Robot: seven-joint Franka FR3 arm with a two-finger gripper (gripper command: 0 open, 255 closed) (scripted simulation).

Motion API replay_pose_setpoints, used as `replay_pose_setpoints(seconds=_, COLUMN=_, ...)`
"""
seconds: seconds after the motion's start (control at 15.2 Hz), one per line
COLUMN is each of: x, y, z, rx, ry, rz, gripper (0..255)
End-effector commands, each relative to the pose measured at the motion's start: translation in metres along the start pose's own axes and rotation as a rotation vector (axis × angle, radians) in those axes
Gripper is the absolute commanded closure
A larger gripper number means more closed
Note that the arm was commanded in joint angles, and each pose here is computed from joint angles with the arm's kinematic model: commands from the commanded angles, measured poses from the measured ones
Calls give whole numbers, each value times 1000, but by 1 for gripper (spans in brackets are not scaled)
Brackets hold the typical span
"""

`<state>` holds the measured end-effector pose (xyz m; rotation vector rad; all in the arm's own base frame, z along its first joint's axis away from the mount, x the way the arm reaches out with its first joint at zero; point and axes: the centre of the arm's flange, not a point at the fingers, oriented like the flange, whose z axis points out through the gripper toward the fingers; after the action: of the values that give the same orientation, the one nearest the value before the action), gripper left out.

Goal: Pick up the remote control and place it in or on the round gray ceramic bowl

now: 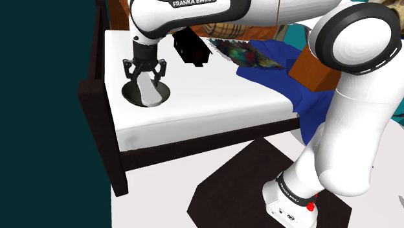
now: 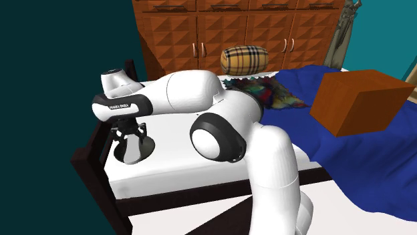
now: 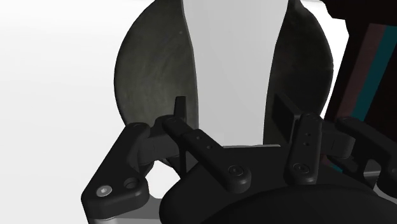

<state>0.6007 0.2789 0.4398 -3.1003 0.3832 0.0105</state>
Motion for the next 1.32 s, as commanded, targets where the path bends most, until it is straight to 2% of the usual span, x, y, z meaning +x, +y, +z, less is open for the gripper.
replay_pose_setpoints(seconds=0.0, x=-1, y=1, z=5, rx=1, ry=1, rz=0, gripper=255)
replay_pose_setpoints(seconds=0.46, x=-1, y=1, z=5, rx=1, ry=1, rz=0, gripper=255)
replay_pose_setpoints(seconds=0.53, x=-1, y=1, z=5, rx=1, ry=1, rz=0, gripper=0)
replay_pose_setpoints(seconds=0.86, x=-1, y=1, z=5, rx=1, ry=1, rz=0, gripper=0)
replay_pose_setpoints(seconds=1.12, x=-1, y=1, z=-45, rx=1, ry=1, rz=0, gripper=0)
replay_pose_setpoints(seconds=1.25, x=-1, y=1, z=-45, rx=1, ry=1, rz=0, gripper=0)
